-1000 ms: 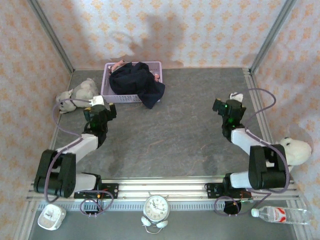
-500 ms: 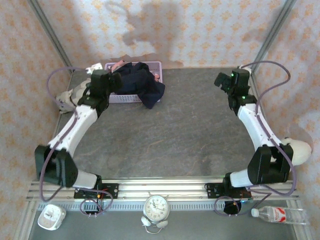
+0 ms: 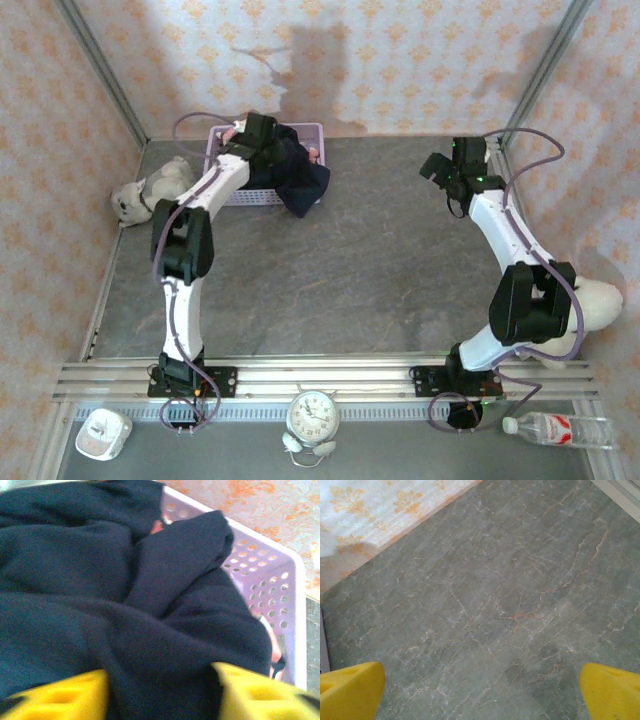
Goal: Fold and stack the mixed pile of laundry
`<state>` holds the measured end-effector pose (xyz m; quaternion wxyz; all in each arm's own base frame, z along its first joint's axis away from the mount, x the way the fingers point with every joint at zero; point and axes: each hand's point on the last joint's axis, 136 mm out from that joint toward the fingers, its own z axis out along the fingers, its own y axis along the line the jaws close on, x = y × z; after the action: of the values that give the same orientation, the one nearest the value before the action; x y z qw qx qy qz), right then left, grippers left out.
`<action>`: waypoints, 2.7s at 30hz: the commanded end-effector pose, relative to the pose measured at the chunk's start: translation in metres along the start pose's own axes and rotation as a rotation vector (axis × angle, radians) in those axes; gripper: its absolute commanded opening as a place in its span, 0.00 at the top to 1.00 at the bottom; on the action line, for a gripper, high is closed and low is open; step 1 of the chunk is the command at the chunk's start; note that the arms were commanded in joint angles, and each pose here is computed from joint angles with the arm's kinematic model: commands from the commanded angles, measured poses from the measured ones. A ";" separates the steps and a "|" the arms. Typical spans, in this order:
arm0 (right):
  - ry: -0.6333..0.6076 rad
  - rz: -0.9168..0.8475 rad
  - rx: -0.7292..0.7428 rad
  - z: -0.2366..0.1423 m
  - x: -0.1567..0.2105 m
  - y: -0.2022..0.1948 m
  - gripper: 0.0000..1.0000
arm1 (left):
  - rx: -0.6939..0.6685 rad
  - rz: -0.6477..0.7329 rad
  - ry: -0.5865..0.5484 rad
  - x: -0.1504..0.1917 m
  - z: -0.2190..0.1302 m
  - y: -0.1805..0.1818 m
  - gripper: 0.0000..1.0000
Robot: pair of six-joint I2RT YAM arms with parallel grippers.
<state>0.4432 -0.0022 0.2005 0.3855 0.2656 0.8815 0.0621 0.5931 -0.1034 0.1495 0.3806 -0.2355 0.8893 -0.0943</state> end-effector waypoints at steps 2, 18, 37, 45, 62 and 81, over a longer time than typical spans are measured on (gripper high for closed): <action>-0.045 0.015 0.064 -0.026 -0.011 -0.014 0.01 | 0.061 -0.039 0.067 -0.011 -0.003 -0.026 1.00; -0.143 -0.008 0.044 -0.075 -0.036 -0.012 0.00 | 0.650 -0.006 -0.089 -0.060 -0.264 -0.204 1.00; -0.014 0.083 0.117 -0.082 0.013 -0.060 0.00 | 0.629 0.096 0.202 0.134 -0.165 -0.300 1.00; 0.208 0.033 -0.126 -0.057 0.053 0.003 0.07 | 0.402 0.266 0.298 0.127 -0.177 -0.211 0.50; 0.391 -0.115 -0.397 0.011 0.146 0.218 0.23 | -0.065 -0.080 0.146 0.071 -0.169 0.064 0.26; 0.367 -0.201 -0.203 0.095 0.141 0.252 1.00 | -0.087 -0.152 0.216 0.075 -0.140 0.088 0.26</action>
<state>0.5334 0.3165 0.1089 0.2283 0.1138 0.9387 0.2319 0.4135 -0.0655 0.1690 0.2626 -0.2988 0.9119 -0.1008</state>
